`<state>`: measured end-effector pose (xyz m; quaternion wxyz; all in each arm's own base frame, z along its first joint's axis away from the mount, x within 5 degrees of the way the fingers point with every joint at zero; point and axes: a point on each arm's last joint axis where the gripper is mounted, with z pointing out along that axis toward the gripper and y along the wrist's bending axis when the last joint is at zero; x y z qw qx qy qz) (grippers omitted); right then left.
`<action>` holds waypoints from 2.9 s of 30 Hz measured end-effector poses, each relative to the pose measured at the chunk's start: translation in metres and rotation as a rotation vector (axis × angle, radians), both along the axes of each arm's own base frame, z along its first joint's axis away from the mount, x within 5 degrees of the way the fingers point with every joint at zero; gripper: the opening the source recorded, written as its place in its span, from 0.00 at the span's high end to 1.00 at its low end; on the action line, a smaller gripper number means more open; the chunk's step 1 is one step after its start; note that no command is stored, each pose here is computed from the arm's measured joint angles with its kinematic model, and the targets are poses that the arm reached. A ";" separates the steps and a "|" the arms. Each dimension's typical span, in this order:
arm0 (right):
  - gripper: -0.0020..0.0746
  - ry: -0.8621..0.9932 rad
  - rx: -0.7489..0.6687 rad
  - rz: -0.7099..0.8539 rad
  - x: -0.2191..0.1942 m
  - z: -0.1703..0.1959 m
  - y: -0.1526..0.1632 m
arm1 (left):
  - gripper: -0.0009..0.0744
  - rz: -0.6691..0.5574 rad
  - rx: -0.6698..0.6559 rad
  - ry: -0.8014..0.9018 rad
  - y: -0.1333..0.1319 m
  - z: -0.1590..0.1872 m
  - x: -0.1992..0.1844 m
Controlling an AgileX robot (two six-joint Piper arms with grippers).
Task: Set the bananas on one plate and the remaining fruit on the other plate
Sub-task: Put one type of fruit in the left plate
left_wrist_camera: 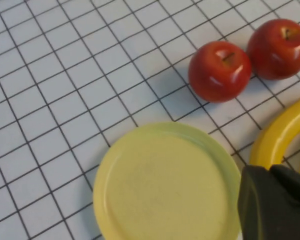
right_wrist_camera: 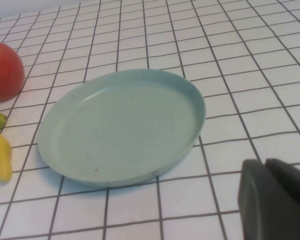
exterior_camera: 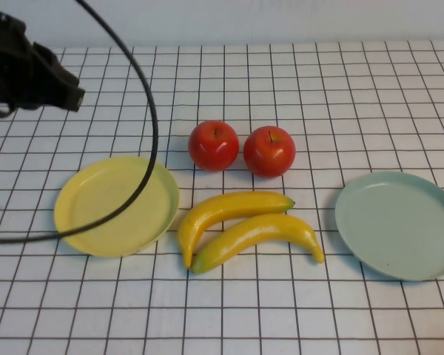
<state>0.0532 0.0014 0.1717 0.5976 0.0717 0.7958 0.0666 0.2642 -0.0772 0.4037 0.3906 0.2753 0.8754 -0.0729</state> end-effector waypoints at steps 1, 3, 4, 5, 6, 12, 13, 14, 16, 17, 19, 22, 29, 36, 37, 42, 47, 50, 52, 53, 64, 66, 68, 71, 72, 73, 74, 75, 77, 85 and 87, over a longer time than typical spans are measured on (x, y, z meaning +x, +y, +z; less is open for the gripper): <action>0.99 0.000 0.000 0.000 0.000 0.000 0.000 | 0.99 0.015 0.016 0.013 -0.002 0.000 0.011; 0.99 0.000 0.000 0.000 0.000 0.000 0.000 | 0.99 0.057 0.045 0.016 -0.006 0.003 0.031; 0.99 0.000 0.000 0.000 0.000 0.000 0.000 | 0.99 0.081 0.065 0.019 -0.008 0.002 0.042; 0.99 0.000 0.000 0.000 0.000 0.000 0.000 | 0.98 0.099 0.091 0.028 -0.010 -0.001 0.053; 0.99 0.000 0.000 0.000 0.000 0.000 0.000 | 0.97 0.114 0.110 0.034 -0.013 -0.003 0.063; 0.99 0.000 0.000 0.000 0.000 0.000 0.000 | 0.60 0.202 0.112 0.130 -0.044 -0.029 0.113; 0.99 0.000 0.000 0.000 0.000 0.000 0.000 | 0.49 0.210 0.103 0.144 -0.049 -0.033 0.118; 0.99 0.000 0.000 0.000 0.000 0.000 0.000 | 0.40 0.216 0.094 0.153 -0.054 -0.036 0.122; 0.99 0.000 0.000 0.000 0.000 0.000 0.000 | 0.22 0.220 0.085 0.189 -0.067 -0.051 0.132; 0.99 0.000 0.000 0.000 0.000 0.000 0.000 | 0.18 0.220 0.084 0.207 -0.071 -0.059 0.137; 0.99 0.000 0.000 0.000 0.000 0.000 0.000 | 0.11 0.206 0.084 0.236 -0.084 -0.072 0.144; 0.99 0.000 0.000 0.000 0.000 0.000 0.000 | 0.10 0.182 0.078 0.269 -0.099 -0.088 0.152; 0.99 0.000 0.000 0.000 0.000 0.000 0.000 | 0.10 0.138 0.008 0.307 -0.130 -0.106 0.166; 0.99 -0.001 0.000 0.000 0.000 0.000 0.000 | 0.10 0.068 -0.006 0.354 -0.161 -0.129 0.168; 1.00 -0.001 0.000 0.000 0.000 0.000 0.000 | 0.10 0.059 -0.002 0.360 -0.164 -0.133 0.167; 0.99 -0.001 0.000 -0.001 0.000 0.000 0.000 | 0.10 0.026 0.019 0.365 -0.171 -0.145 0.169; 0.99 -0.001 0.000 -0.001 0.000 0.000 0.000 | 0.10 0.024 0.034 0.355 -0.171 -0.149 0.172; 1.00 -0.001 0.000 -0.001 0.000 0.000 0.000 | 0.10 0.026 0.058 0.341 -0.171 -0.153 0.174; 1.00 -0.001 0.000 -0.001 0.000 0.000 0.000 | 0.10 0.028 0.077 0.333 -0.170 -0.155 0.175; 0.99 -0.001 0.000 -0.001 0.000 0.000 0.000 | 0.10 0.028 0.081 0.331 -0.170 -0.155 0.175; 0.99 -0.001 0.000 -0.001 0.000 0.000 0.000 | 0.20 0.027 0.082 0.330 -0.170 -0.155 0.175; 0.99 -0.001 0.000 -0.001 0.000 0.000 0.000 | 0.30 0.028 0.084 0.329 -0.169 -0.155 0.175; 0.99 -0.001 0.000 -0.001 0.000 0.000 0.000 | 0.39 0.028 0.086 0.328 -0.169 -0.155 0.176; 0.99 -0.001 0.000 -0.001 0.000 0.000 0.000 | 0.53 0.026 0.087 0.327 -0.169 -0.155 0.176; 0.99 -0.001 0.000 -0.001 0.000 0.000 0.000 | 0.56 0.026 0.087 0.327 -0.169 -0.155 0.176; 1.00 -0.001 0.000 -0.001 0.000 0.000 0.000 | 0.58 0.026 0.087 0.327 -0.169 -0.155 0.176; 0.99 -0.001 0.000 -0.001 0.000 0.000 0.000 | 0.61 0.026 0.087 0.327 -0.169 -0.155 0.176; 0.99 -0.001 0.000 -0.001 0.000 0.000 0.000 | 0.64 0.026 0.087 0.327 -0.169 -0.155 0.176; 0.99 -0.001 0.000 -0.001 0.000 0.000 0.000 | 0.69 0.026 0.089 0.326 -0.169 -0.155 0.176; 0.99 -0.001 0.000 -0.001 0.000 0.000 0.000 | 0.96 0.029 0.104 0.318 -0.168 -0.155 0.176; 1.00 -0.001 0.000 -0.001 0.000 0.000 0.000 | 0.98 0.029 0.108 0.315 -0.168 -0.155 0.177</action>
